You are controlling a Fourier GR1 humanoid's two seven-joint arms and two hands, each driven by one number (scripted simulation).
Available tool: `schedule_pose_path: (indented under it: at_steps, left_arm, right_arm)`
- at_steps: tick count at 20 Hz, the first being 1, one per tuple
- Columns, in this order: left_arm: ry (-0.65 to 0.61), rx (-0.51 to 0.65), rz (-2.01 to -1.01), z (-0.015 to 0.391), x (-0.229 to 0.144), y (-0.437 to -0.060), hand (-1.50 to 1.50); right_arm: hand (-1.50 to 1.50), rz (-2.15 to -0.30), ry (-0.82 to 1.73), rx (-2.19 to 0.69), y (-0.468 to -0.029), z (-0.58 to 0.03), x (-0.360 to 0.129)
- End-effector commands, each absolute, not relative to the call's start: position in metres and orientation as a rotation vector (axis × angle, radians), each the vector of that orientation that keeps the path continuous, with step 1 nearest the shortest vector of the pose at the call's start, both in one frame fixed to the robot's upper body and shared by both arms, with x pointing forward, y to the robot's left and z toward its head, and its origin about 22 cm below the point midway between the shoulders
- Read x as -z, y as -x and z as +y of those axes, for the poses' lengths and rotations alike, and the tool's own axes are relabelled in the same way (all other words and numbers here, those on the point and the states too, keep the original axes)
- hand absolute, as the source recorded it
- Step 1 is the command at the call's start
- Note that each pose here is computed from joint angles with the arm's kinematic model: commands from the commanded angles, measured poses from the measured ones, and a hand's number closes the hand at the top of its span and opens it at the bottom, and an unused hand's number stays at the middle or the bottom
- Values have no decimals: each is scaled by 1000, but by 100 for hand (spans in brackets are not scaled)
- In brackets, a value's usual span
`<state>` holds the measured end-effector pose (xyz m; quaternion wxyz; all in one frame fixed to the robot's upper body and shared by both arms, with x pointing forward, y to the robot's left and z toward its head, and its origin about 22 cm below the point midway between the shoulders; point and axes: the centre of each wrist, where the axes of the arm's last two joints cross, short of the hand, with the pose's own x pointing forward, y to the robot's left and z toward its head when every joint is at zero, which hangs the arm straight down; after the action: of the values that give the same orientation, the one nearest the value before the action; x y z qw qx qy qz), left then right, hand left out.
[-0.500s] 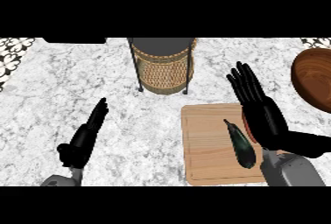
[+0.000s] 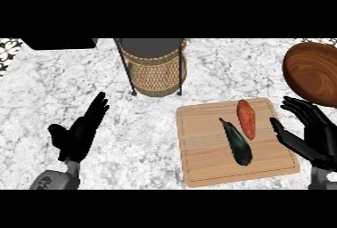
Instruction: Pick the eggplant from the cutting board and place it in the tiered basket
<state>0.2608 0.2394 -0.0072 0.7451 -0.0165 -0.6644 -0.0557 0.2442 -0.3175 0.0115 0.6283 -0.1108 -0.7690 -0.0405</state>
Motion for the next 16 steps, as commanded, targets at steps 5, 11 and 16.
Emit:
schedule_pose_path:
  at_steps: [5, 11, 16]
  left_arm:
    - [100, 121, -1394, 239, -17, -291, 0]
    - [95, 136, -1377, 230, -28, -280, 0]
    - [86, 149, -1395, 225, -21, -283, 0]
  right_arm:
    - [-150, -1772, 446, -121, -193, -311, 20]
    - [-150, -1565, 676, -406, -173, -319, -32]
    - [-150, -1332, 894, -584, -165, -318, -55]
